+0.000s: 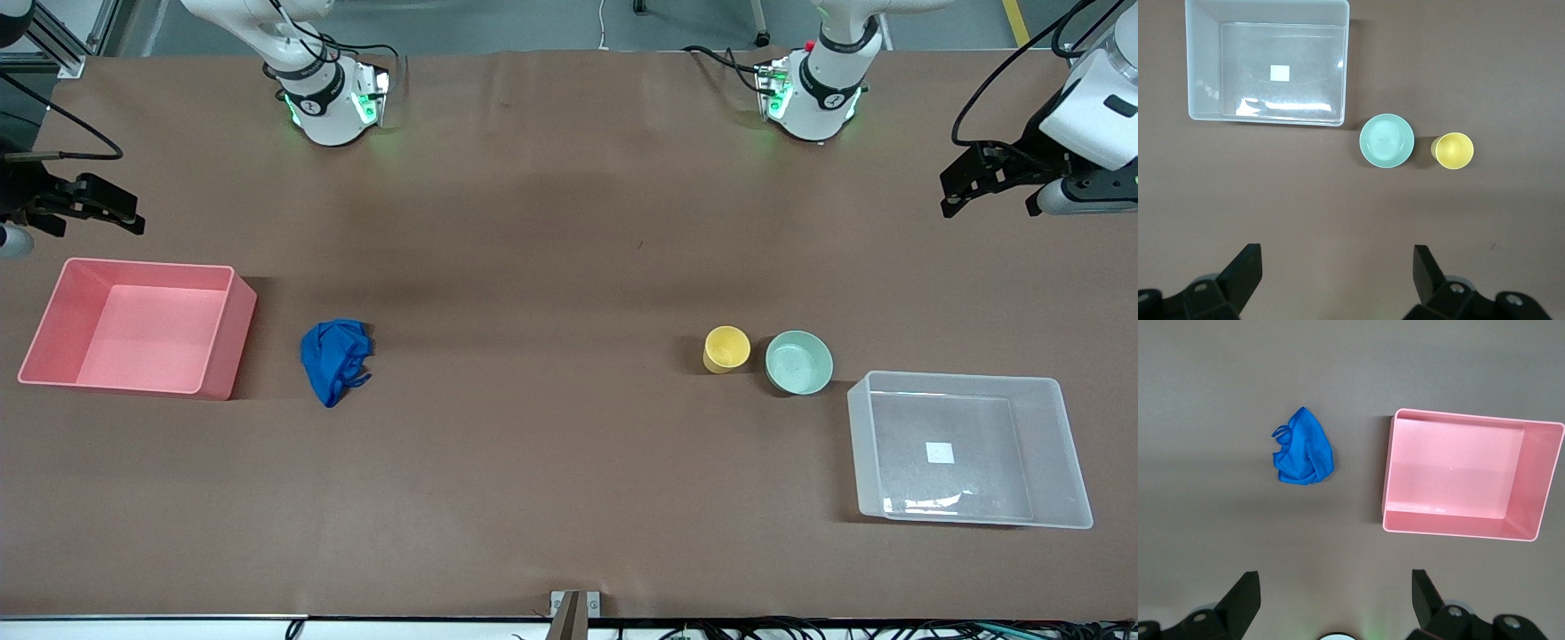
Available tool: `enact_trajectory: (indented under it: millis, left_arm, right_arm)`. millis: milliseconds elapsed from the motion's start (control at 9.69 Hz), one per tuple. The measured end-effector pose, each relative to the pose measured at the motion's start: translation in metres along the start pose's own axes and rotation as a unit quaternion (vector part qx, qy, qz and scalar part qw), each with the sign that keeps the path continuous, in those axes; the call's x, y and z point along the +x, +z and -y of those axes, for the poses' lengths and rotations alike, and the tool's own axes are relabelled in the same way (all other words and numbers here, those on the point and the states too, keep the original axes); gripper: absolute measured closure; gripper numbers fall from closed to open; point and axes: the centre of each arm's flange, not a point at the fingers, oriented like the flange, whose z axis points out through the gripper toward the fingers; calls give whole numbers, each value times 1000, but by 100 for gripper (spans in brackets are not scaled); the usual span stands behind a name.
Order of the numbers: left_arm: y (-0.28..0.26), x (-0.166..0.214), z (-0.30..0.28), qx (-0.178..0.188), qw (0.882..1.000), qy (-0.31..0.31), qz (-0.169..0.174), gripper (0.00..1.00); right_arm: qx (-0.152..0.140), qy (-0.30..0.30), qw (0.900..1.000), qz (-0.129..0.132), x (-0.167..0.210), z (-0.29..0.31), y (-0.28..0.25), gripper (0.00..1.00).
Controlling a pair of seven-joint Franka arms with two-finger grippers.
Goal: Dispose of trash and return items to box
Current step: 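Move the left gripper toward the green bowl while the right gripper starts reaching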
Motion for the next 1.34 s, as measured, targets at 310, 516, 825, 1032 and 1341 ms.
enact_trajectory:
  millis: [310, 516, 825, 1032, 1341]
  left_arm:
    - [1, 2, 10, 0, 1000, -4, 0, 0]
    - [6, 12, 10, -1, 1000, -2, -1, 0]
    - [44, 38, 16, -4, 1000, -7, 9, 0]
    - [93, 49, 18, -5, 1000, -13, 5, 0]
    - [187, 47, 14, -10, 999, -31, -21, 0]
  right_arm:
    - [0, 0, 1000, 0, 0, 0, 0, 0]
    - [0, 0, 1000, 0, 0, 0, 0, 0]
    - [0, 0, 1000, 1, 0, 0, 0, 0]
    - [0, 0, 1000, 1, 0, 0, 0, 0]
    - [0, 0, 1000, 1, 0, 0, 1, 0]
